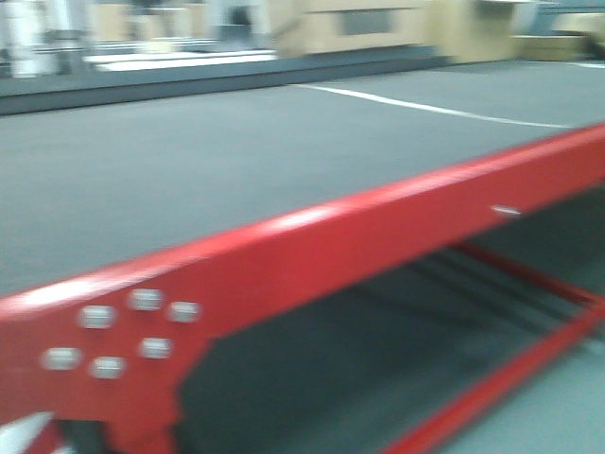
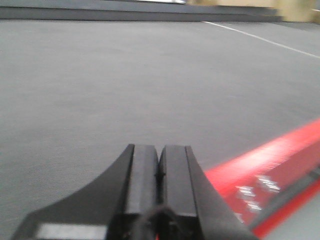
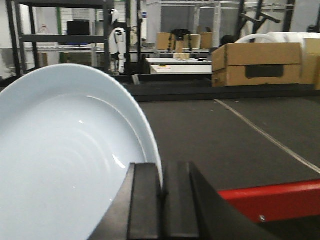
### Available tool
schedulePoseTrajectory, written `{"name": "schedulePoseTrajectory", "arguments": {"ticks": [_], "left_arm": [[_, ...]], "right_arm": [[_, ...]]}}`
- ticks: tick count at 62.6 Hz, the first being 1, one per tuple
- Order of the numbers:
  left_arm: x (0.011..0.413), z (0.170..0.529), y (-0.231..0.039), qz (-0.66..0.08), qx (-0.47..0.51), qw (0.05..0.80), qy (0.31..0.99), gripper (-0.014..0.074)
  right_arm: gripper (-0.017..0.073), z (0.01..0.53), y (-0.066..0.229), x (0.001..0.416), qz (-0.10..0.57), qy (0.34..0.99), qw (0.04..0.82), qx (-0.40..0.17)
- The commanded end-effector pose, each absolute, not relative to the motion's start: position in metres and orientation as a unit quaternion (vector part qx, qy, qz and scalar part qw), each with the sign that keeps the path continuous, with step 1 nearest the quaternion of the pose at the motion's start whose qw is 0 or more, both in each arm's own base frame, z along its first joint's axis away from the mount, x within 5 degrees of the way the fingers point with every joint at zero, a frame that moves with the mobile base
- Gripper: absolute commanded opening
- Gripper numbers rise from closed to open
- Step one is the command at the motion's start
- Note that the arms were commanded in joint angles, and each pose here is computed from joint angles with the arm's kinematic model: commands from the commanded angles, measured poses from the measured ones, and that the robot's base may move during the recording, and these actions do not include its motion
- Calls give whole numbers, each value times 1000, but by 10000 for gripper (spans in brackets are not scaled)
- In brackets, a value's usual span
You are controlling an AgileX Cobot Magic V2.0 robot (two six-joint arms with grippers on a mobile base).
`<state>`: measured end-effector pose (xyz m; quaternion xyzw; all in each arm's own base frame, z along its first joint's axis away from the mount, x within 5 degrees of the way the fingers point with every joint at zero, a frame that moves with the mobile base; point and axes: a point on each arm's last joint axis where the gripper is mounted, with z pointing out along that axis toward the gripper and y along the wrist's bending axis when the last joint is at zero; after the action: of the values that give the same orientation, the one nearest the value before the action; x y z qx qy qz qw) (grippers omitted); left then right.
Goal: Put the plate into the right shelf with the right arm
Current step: 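Drive the base to the steel shelf holding the plate in the right gripper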
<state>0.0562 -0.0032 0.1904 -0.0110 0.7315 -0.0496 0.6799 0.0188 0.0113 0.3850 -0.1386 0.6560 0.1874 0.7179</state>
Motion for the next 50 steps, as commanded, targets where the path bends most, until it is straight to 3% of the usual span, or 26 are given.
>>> {"name": "schedulePoseTrajectory", "arguments": {"ticks": [1,50], "left_arm": [[56,196,-3,-55,-11,711,701,-47],[56,196,-3,-55,-11,711,701,-47]], "right_arm": [[57,401,10,18,193,614,755,-129],[57,401,10,18,193,613,755,-129]]}}
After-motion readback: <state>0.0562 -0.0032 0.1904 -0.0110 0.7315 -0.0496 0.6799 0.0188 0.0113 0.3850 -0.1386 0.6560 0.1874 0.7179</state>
